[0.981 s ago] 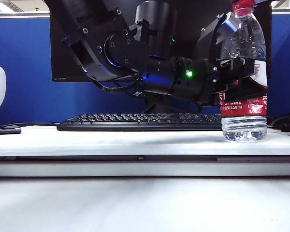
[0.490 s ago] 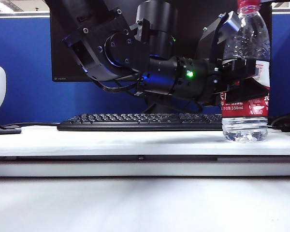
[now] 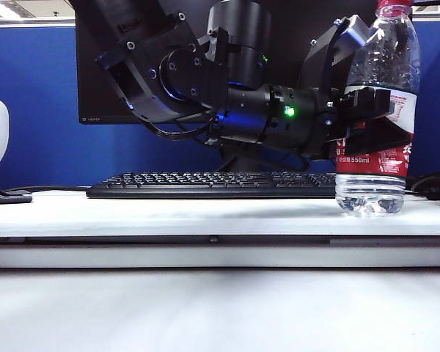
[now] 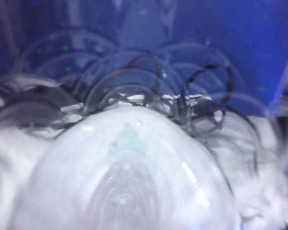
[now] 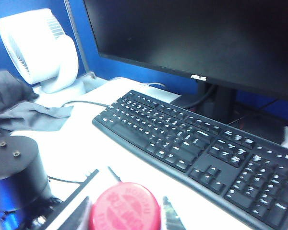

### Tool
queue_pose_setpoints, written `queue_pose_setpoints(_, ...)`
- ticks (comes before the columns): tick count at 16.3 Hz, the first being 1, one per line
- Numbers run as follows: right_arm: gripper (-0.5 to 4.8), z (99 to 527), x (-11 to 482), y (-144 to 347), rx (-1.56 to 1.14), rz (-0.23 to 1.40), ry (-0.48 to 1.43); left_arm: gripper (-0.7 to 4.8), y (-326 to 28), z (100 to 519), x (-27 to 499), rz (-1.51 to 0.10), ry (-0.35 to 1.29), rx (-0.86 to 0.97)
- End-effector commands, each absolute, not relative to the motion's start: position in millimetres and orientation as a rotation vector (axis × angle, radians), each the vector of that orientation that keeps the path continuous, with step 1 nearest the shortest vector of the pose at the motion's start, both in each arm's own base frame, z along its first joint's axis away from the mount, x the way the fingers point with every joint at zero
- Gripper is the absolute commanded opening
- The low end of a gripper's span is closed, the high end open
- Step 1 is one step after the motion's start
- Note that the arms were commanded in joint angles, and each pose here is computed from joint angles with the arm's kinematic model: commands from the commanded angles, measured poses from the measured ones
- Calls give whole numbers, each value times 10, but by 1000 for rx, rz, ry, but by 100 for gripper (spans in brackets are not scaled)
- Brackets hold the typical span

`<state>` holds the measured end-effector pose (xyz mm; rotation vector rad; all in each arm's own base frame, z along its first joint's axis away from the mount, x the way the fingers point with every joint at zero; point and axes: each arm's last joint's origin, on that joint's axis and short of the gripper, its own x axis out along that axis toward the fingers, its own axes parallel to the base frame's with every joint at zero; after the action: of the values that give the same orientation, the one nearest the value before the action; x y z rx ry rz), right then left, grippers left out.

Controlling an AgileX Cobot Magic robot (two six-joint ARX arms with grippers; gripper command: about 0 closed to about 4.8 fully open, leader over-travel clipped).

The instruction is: Unscrew the cap from the plastic bottle on the table.

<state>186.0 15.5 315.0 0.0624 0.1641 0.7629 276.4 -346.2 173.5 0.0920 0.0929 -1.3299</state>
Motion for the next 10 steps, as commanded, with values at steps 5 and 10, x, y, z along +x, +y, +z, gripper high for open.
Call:
queue_pose_setpoints(5,148,3257,1876,182,119,762,86,116,-3434,1637,2778,-1309,175,92)
queue_pose_setpoints(10,147,3292,1877,169,107,722,52,116,-3433,1634,2777,-1309,179,93)
